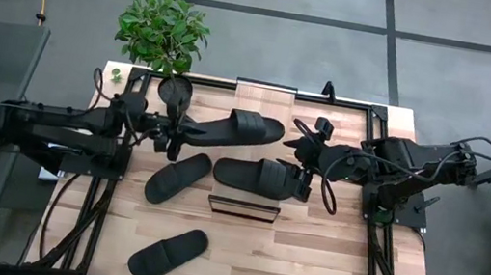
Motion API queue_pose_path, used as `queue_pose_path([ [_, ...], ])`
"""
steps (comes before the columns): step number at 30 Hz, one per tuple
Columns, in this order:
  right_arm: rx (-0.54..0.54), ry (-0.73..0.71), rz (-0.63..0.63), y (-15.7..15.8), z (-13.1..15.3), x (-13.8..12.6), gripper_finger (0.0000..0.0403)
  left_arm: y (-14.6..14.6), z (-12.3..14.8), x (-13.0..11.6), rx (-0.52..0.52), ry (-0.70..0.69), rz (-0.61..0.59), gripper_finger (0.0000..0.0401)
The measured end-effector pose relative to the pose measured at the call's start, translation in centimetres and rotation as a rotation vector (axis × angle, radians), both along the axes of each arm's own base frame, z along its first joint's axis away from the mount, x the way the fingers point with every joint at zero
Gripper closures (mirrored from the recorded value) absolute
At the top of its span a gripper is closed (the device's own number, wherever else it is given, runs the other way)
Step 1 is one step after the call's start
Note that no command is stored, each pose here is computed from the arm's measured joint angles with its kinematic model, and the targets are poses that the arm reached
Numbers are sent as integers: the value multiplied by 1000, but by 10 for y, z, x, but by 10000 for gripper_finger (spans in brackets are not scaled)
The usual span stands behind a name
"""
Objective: Pick and place slides into the shelf
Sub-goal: Put the black slide on the shelf
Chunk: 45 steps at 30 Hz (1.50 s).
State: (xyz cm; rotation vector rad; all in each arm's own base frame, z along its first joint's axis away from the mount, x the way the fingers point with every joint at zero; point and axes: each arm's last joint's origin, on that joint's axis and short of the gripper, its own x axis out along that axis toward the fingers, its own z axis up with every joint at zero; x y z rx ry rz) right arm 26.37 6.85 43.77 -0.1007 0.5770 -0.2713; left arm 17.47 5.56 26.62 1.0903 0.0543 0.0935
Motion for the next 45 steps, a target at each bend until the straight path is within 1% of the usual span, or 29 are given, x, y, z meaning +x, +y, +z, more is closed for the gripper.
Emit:
queue_pose_path([
  [4, 2, 1, 3, 0, 0, 0, 214, 9, -5, 1, -9, 29, -60, 336],
  [9, 2, 1, 3, 0, 0, 0, 214, 22, -18, 12, -26, 80, -31, 334],
  [13, 6, -1, 1, 0, 0, 0, 214, 29, -26, 24, 4, 66, -27, 324],
  [18, 9, -3, -1, 0, 0, 0, 214, 36, -38, 39, 4, 66, -39, 322],
  [29, 37, -7, -5, 1, 0, 0, 214, 43, -62, 54, -20, 114, -61, 321],
  [36, 37, -7, -5, 1, 0, 0, 214, 43, -63, 55, -18, 111, -61, 320],
  [41, 48, -10, -12, 1, 0, 0, 214, 43, -58, 55, 3, 71, -60, 320],
  [45, 50, -5, -15, 1, -2, 3, 214, 43, -58, 55, 3, 71, -63, 320],
])
